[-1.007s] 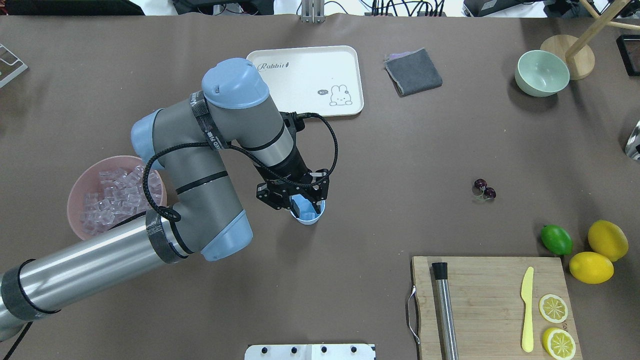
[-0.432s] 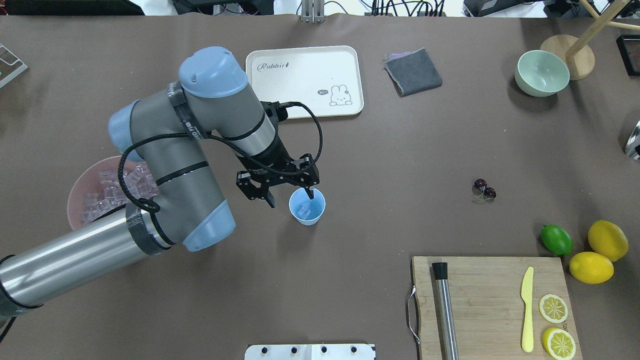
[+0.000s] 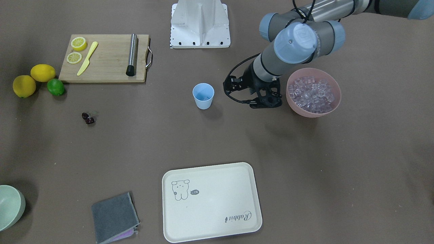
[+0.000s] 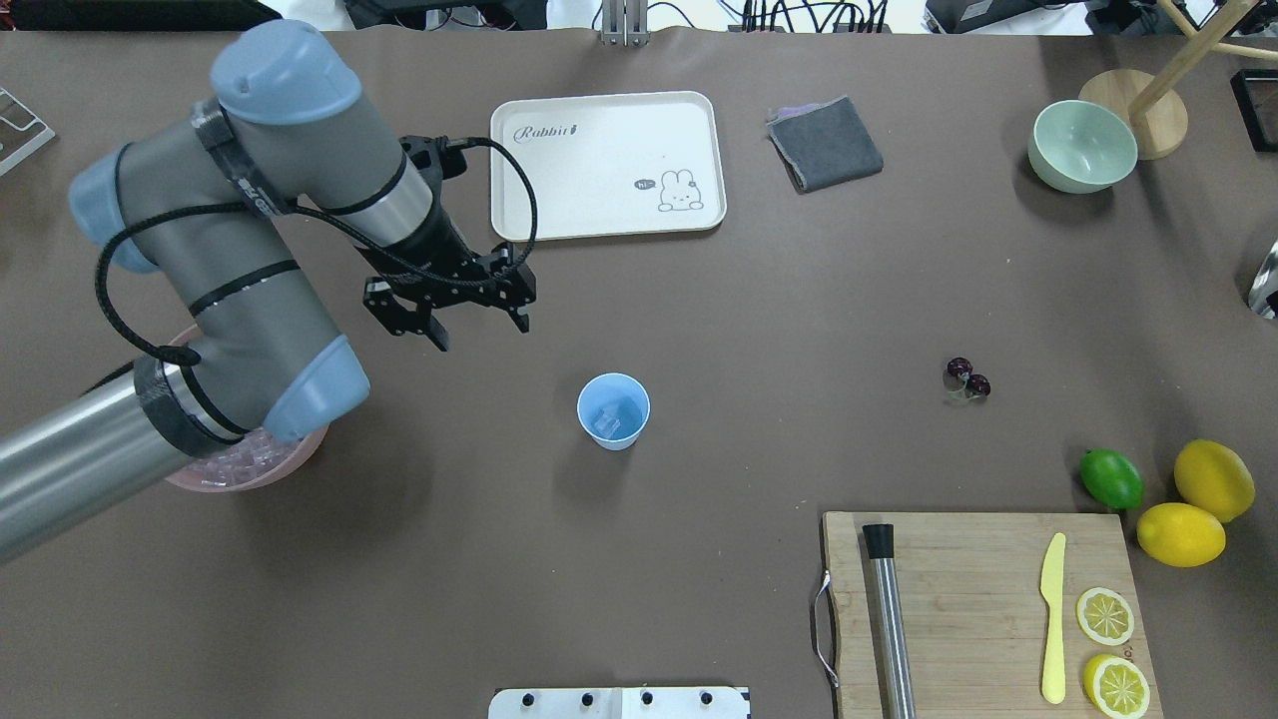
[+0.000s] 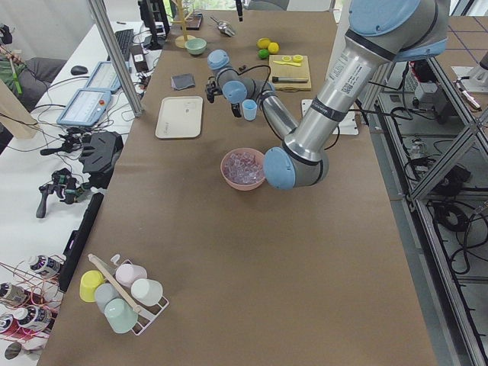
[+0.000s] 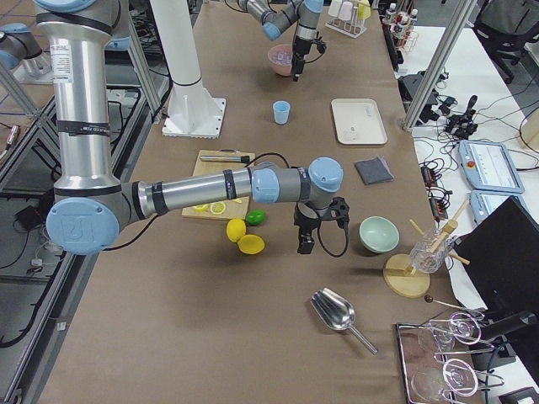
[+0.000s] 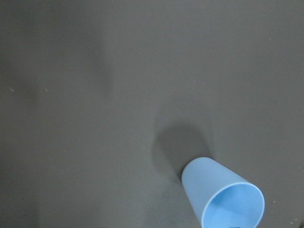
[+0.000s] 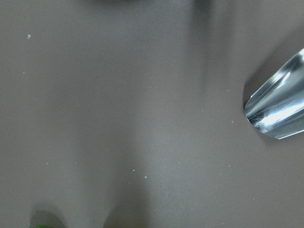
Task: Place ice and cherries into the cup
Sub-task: 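Move the left gripper back over the pink bowl of ice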
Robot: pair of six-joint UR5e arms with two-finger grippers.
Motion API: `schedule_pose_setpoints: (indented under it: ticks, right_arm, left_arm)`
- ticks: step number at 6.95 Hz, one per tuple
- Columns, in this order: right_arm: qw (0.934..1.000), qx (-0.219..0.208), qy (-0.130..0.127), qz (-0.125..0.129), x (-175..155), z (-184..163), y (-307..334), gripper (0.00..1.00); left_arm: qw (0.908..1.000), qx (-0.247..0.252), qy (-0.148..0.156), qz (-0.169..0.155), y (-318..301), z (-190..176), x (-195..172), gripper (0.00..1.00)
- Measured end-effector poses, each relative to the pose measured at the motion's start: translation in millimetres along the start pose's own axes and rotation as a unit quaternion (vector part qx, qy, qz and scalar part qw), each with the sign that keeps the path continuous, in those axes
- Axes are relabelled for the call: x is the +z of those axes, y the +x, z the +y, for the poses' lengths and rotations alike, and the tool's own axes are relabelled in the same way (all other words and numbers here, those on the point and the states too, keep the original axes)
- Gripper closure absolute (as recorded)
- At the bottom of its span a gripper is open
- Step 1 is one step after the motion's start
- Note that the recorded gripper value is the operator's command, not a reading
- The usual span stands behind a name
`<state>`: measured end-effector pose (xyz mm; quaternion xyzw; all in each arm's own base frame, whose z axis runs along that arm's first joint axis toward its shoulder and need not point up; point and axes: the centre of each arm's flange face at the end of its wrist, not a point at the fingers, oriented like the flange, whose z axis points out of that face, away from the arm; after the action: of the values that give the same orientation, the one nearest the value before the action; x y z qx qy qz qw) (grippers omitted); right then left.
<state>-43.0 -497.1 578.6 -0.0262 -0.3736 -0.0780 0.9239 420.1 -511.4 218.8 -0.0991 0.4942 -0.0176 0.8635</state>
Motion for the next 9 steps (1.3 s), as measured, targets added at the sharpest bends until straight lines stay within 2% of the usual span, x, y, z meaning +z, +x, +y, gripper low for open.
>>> schedule_pose_setpoints:
  ticks: [2, 4, 6, 7, 9]
  right_arm:
    - [1.0, -0.001, -0.002, 0.0, 1.7, 0.4, -1.3, 0.0]
    - [1.0, -0.001, -0.003, 0.0, 3.3, -0.1, -3.8, 0.0]
    - [1.0, 0.002, -0.004, -0.001, 4.6, -0.3, -7.4, 0.0]
    - [1.0, 0.002, -0.004, -0.001, 5.0, -0.5, -8.5, 0.0]
    - [1.0, 0.001, -0.005, -0.001, 6.1, -0.9, -10.7, 0.0]
  left_arm:
    - [0.9974, 0.041, 0.026, -0.054, -47.0, -31.0, -67.2, 0.03]
    - [0.9895, 0.097, 0.032, -0.103, -120.3, -37.3, -99.9, 0.03]
    - [0.9828, 0.131, 0.019, -0.129, -193.5, -38.8, -104.3, 0.03]
    - [0.9808, 0.136, 0.012, -0.139, -208.6, -35.7, -97.3, 0.03]
    - [0.9748, 0.163, -0.009, -0.152, -195.9, -13.8, -63.6, 0.03]
